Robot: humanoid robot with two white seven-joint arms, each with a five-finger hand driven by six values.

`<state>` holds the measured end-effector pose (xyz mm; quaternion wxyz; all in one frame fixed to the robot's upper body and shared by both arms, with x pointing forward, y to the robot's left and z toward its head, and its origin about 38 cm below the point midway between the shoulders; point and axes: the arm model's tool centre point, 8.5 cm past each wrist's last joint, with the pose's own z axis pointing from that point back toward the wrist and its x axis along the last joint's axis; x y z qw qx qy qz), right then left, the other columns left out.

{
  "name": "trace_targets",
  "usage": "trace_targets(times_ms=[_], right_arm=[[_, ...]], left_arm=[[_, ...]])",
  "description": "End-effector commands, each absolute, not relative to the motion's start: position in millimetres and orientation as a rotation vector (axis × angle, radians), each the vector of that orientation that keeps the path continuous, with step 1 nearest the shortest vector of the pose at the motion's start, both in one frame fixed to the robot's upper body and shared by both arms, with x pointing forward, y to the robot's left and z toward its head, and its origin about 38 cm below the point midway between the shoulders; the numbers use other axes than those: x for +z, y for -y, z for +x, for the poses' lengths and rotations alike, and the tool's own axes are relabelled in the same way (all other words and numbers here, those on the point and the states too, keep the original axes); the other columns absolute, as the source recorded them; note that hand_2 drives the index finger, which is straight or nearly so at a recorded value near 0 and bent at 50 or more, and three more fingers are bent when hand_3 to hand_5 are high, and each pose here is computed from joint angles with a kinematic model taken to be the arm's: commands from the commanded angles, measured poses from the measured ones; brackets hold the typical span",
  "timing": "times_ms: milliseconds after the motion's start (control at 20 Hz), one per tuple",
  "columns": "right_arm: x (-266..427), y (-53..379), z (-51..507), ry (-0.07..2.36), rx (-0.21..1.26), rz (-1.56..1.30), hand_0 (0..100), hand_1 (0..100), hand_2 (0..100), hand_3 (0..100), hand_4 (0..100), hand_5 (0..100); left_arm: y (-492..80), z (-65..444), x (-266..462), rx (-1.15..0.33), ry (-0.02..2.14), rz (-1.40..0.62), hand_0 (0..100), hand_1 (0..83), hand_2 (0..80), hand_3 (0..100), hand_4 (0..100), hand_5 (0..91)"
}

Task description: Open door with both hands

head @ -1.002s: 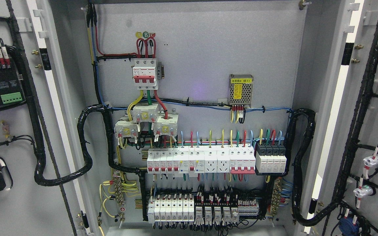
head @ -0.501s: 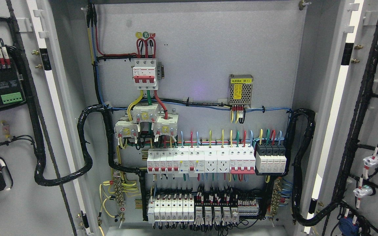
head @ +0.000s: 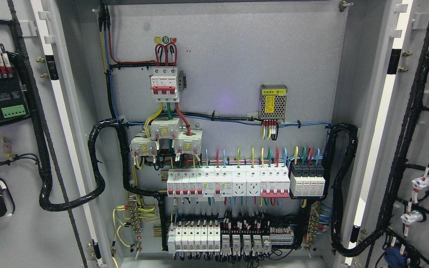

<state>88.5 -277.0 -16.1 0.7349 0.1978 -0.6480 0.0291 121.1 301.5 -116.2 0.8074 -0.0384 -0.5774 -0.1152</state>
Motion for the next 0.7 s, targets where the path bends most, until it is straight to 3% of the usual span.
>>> trace_targets(times_ms=[0, 651], right_arm=[[-74.5, 283.1, 8.4, 1.152, 0.004, 0.367, 0, 0, 0, 0, 0, 0], [-150.7, 278.6, -95.5, 0.804, -0.029, 0.267, 0, 0, 0, 0, 0, 0]], left_arm=[[-301.5, 53.8, -178.7, -0.172, 0.959, -0.074, 0, 0.0, 0.0, 0, 4, 0.0], [-281.2, 27.0, -221.0, -0.142, 0.755, -0.088, 0, 0.0, 0.0, 0, 4, 0.0]])
